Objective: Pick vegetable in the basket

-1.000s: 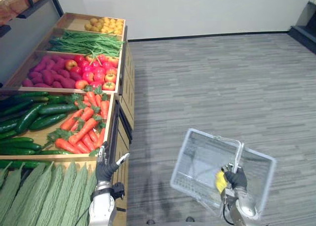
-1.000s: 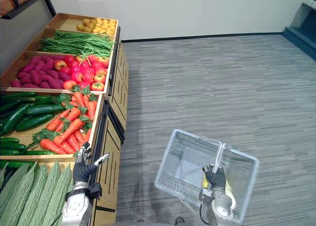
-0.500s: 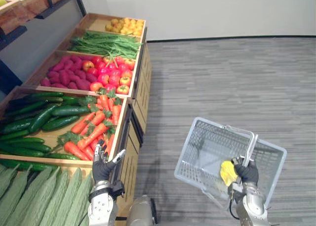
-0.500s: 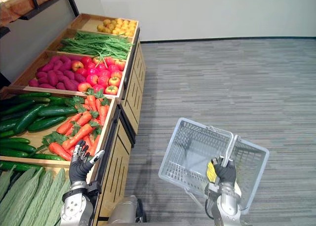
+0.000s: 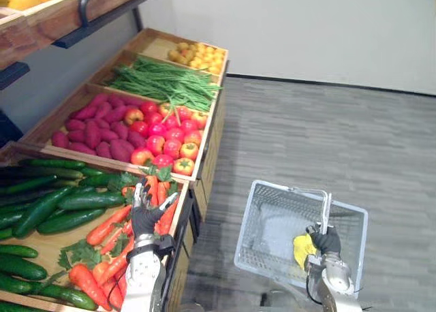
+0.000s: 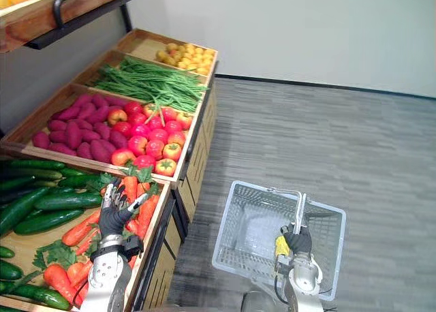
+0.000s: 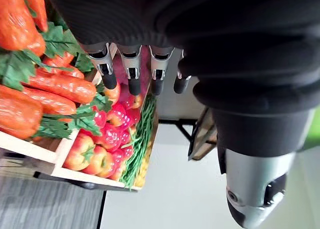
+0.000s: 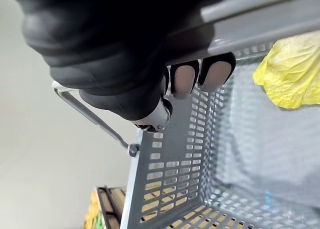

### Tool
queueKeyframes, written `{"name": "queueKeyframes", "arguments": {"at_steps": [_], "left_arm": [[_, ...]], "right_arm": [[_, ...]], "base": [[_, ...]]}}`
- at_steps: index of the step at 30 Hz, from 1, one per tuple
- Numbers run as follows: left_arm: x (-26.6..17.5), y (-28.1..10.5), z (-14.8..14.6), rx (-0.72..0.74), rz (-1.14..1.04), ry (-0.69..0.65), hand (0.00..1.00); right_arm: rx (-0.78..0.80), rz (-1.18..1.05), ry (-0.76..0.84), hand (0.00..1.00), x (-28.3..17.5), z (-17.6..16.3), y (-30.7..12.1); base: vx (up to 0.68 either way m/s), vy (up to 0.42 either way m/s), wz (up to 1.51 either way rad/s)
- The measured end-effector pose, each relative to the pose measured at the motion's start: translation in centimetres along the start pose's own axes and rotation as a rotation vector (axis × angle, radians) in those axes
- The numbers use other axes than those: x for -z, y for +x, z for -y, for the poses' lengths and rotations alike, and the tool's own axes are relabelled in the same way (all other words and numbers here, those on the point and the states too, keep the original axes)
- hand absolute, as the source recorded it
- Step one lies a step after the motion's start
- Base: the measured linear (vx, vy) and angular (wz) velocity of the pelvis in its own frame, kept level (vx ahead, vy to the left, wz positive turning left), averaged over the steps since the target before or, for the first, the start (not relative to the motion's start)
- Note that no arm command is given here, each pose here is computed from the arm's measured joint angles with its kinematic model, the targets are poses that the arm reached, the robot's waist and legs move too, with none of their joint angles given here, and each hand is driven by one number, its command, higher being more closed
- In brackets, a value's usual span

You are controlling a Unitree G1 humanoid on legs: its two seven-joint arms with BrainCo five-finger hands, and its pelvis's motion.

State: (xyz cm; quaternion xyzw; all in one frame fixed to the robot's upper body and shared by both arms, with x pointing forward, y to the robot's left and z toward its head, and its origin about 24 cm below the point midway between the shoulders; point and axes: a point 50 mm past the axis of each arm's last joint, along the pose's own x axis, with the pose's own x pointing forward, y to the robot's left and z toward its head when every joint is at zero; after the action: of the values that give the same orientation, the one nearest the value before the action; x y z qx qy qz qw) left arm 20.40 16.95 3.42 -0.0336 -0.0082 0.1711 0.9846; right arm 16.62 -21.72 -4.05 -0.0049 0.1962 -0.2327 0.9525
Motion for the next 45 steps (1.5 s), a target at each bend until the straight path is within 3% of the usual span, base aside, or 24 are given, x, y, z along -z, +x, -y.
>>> {"name": "queueKeyframes", "arguments": {"at_steps": [8, 11, 13, 21, 26, 31, 35, 39, 45], "left_arm": [[0.5, -0.9, 2.3, 0.066, -0.03, -0.045, 0.0], [0.9, -1.4, 2.2, 0.069, -0.048, -0.041, 0.0], [1.0, -1.5, 1.1, 0.066, -0.052, -0.008, 0.0], [1.2, -1.2, -0.3, 0.079, -0.055, 0.07, 0.0], [1.0, -0.7, -1.6, 0.048, -0.034, 0.142, 0.0], [2.1, -0.7, -1.1, 0.064, -0.075, 0.152, 0.0], [2.2, -0.7, -0.2, 0.073, -0.078, 0.147, 0.0], [1.5, 0.0, 0.3, 0.097, -0.038, 0.159, 0.0], [1.1, 0.5, -0.1, 0.148, 0.005, 0.287, 0.0]], "right_arm": [[0.054, -0.053, 0.029, 1.0, 1.1, 2.3, -0.2], [0.077, -0.066, 0.027, 1.0, 1.7, 3.1, -0.6], [0.168, -0.184, 0.075, 1.0, 4.4, 4.0, -1.1], [0.231, -0.24, 0.113, 1.0, 5.7, 4.7, -1.1], [0.348, -0.336, 0.138, 1.0, 7.9, 6.6, -2.3], [0.381, -0.398, 0.113, 1.0, 9.2, 7.9, -3.6], [0.463, -0.402, 0.073, 1.0, 9.2, 11.0, -4.4], [0.458, -0.402, 0.076, 1.0, 9.2, 11.1, -4.5], [0.407, -0.413, 0.092, 1.0, 9.6, 9.9, -4.5]], "base": [[0.19, -0.291, 1.47], [0.02, -0.012, 1.81], [-0.04, 0.285, 1.67], [-0.04, 0.173, 0.2], [0.08, 0.071, 0.76], [0.13, -0.122, 0.5], [0.2, -0.107, 0.17], [0.08, -0.044, -0.01], [-0.02, 0.026, -0.1]]}}
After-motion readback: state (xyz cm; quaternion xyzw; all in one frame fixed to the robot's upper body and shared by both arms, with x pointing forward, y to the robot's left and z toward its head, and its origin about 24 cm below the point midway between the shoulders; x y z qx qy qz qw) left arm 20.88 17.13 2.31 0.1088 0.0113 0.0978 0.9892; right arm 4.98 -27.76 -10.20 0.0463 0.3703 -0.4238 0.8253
